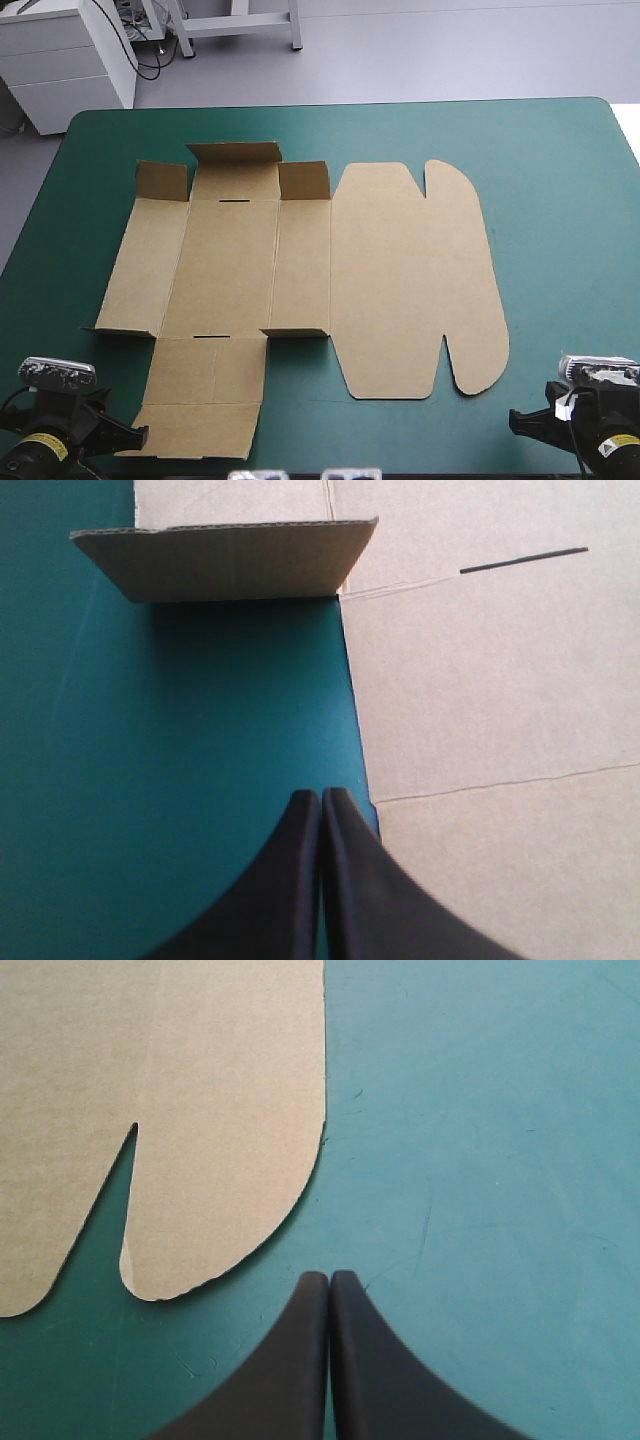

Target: Fold the box

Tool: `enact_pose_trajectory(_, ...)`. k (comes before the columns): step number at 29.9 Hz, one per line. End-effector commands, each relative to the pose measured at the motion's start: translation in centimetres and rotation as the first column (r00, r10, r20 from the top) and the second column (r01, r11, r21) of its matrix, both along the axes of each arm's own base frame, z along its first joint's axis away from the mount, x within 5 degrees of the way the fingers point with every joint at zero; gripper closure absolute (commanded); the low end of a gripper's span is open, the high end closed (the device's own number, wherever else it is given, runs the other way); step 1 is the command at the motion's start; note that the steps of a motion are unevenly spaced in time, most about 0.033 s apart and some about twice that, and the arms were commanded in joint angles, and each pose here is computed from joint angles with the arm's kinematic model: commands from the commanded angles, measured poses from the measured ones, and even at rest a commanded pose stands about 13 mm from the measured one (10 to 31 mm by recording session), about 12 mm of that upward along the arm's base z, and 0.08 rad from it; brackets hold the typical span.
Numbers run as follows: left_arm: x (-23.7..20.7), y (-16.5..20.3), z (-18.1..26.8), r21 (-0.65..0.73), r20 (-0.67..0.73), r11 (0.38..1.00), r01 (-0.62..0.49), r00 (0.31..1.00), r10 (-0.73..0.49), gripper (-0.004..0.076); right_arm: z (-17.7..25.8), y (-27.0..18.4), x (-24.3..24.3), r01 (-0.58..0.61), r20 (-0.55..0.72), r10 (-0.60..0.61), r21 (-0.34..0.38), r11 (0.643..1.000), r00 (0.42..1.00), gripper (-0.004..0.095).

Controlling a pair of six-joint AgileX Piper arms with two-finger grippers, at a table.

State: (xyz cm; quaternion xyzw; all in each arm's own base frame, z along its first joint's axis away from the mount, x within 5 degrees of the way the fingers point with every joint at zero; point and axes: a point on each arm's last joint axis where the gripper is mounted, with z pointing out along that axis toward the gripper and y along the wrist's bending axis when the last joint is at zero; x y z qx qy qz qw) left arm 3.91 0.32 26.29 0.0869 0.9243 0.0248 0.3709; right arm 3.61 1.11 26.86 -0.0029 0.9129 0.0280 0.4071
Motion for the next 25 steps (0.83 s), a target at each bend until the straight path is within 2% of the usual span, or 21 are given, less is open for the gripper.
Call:
enact_pose_trajectory(1,0.4,-0.1,1.0,-0.007,0.065,1.000,0.006,0.998,-0.005,0.0731,1.1,0.0,0.4,0.003,0.071,-0.003,0.007,1.000,0.997,0.0922)
enact_pose_trajectory(11,0.5,-0.1,2.5,-0.006,0.090,1.000,0.010,0.996,-0.010,0.0731,1.1,0.0,0.4,0.003,0.071,-0.003,0.007,1.000,0.997,0.0922)
enact_pose_trajectory(18,1.9,-0.3,8.0,0.020,0.061,1.000,0.022,0.998,-0.024,0.0731,1.1,0.0,0.4,0.003,0.071,-0.003,0.007,1.000,0.997,0.0922)
enact_pose_trajectory(25,6.6,-1.6,13.7,0.020,0.063,0.998,0.063,0.996,-0.064,0.0731,1.1,0.0,0.4,0.003,0.071,-0.003,0.007,1.000,0.997,0.0922)
